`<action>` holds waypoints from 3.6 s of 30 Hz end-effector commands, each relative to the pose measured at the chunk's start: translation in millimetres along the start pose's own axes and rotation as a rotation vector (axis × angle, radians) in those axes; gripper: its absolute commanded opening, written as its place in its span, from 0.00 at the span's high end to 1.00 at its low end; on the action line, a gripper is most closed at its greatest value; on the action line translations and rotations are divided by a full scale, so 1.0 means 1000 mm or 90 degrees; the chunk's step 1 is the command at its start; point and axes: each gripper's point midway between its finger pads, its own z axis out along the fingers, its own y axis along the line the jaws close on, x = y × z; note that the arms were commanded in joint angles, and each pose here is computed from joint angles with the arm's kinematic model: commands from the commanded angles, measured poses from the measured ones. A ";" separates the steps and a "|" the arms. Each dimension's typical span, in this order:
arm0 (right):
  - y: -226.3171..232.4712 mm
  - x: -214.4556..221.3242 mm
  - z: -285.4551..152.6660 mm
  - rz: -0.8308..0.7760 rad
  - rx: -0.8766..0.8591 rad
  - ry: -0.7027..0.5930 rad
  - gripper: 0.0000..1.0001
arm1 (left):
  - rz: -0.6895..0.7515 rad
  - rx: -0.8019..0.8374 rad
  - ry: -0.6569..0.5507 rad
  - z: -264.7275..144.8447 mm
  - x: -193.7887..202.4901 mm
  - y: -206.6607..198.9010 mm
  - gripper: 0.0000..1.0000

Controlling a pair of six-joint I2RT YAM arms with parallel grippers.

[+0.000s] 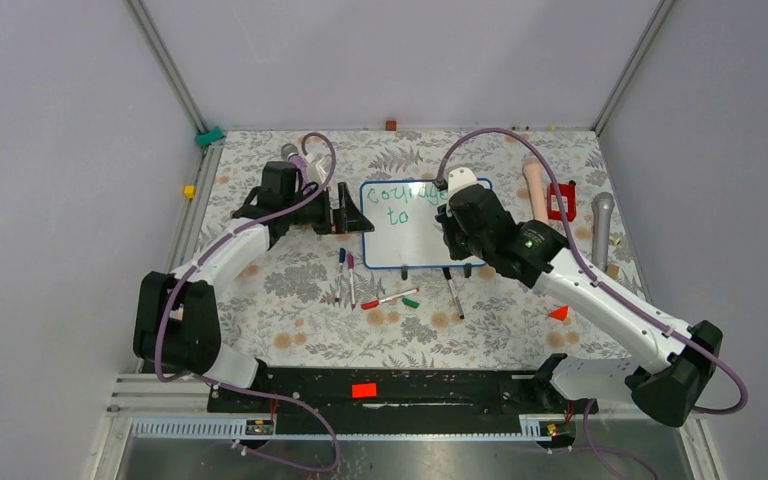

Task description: Write a sentence on the whiteboard

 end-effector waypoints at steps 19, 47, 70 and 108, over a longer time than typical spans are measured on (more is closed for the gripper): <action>-0.007 -0.038 0.007 0.020 0.037 -0.040 1.00 | 0.086 0.199 -0.191 0.005 -0.051 0.021 0.03; 0.011 -0.040 0.032 0.016 -0.001 -0.019 1.00 | 0.249 0.314 -0.178 0.023 -0.057 0.020 0.22; 0.008 -0.035 0.036 0.017 0.009 -0.025 1.00 | 0.282 0.331 -0.132 0.041 -0.042 0.015 0.78; 0.028 0.025 0.056 -0.046 0.041 0.036 1.00 | 0.263 0.342 -0.103 0.046 -0.037 0.020 1.00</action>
